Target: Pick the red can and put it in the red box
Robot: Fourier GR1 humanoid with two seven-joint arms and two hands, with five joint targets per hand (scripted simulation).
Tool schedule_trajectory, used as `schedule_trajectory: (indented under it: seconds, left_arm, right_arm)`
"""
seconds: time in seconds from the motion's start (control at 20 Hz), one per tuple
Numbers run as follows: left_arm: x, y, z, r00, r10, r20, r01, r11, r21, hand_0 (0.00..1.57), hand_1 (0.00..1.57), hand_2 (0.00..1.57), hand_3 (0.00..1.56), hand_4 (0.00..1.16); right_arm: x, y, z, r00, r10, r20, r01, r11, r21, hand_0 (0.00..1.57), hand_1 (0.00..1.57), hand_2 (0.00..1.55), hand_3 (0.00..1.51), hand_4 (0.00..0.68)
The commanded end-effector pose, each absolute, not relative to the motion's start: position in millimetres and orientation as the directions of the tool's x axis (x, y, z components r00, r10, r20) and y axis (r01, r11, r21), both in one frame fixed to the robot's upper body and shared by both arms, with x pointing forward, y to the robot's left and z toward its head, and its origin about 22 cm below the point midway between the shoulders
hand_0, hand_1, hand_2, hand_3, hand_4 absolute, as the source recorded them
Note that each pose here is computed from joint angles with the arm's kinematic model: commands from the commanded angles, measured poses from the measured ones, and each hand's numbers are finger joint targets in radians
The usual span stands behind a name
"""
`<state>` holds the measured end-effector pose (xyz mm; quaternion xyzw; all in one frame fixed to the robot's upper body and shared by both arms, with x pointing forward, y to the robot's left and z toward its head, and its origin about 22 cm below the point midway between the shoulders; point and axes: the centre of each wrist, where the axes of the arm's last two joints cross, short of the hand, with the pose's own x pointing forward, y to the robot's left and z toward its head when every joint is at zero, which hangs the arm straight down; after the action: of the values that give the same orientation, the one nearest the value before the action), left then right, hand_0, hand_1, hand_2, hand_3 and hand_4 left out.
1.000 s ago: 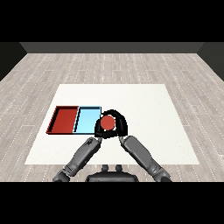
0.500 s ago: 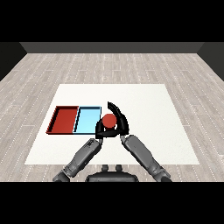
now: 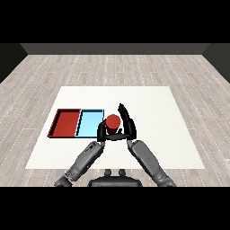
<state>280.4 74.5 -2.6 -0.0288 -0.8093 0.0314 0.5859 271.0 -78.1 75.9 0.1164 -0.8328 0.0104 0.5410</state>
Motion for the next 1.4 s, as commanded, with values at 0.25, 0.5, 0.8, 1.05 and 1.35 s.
schedule_trajectory:
  seconds: [0.25, 0.5, 0.8, 1.05, 1.35]
  left_arm:
    - [305.3, 97, 13.6, -0.336, 0.065, 0.940, -0.035, 0.996, -0.081, 1.57, 1.57, 1.56, 1.47, 1.13]
    - [302.0, 117, 43.0, -0.345, 0.042, 0.938, -0.098, 0.992, -0.081, 1.57, 1.57, 1.57, 1.48, 1.13]
    - [323.4, 187, 50.0, -0.348, -0.089, 0.933, -0.202, 0.979, 0.018, 1.57, 1.57, 1.57, 1.48, 1.13]
    - [320.9, 256, 61.8, -0.296, -0.237, 0.925, -0.307, 0.941, 0.143, 1.57, 1.57, 1.57, 1.49, 1.11]
    - [338.5, 317, 44.0, -0.049, -0.400, 0.915, -0.395, 0.849, 0.350, 1.57, 1.57, 1.54, 1.47, 1.11]
  right_arm:
    - [252.5, -122, 88, -0.436, -0.225, 0.871, -0.191, 0.969, 0.154, 0.00, 0.00, 0.00, 0.00, 0.000]
    - [231.3, -160, 99, -0.441, -0.260, 0.859, -0.171, 0.964, 0.204, 0.00, 0.00, 0.00, 0.00, 0.000]
    - [222.8, -211, 70, -0.441, -0.191, 0.877, -0.110, 0.981, 0.159, 0.00, 0.00, 0.00, 0.00, 0.000]
    - [222.2, -234, 67, -0.401, -0.172, 0.900, -0.024, 0.984, 0.177, 0.00, 0.00, 0.00, 0.00, 0.000]
    - [224.5, -247, 43, -0.378, -0.185, 0.907, -0.021, 0.981, 0.192, 0.00, 0.00, 0.00, 0.00, 0.000]
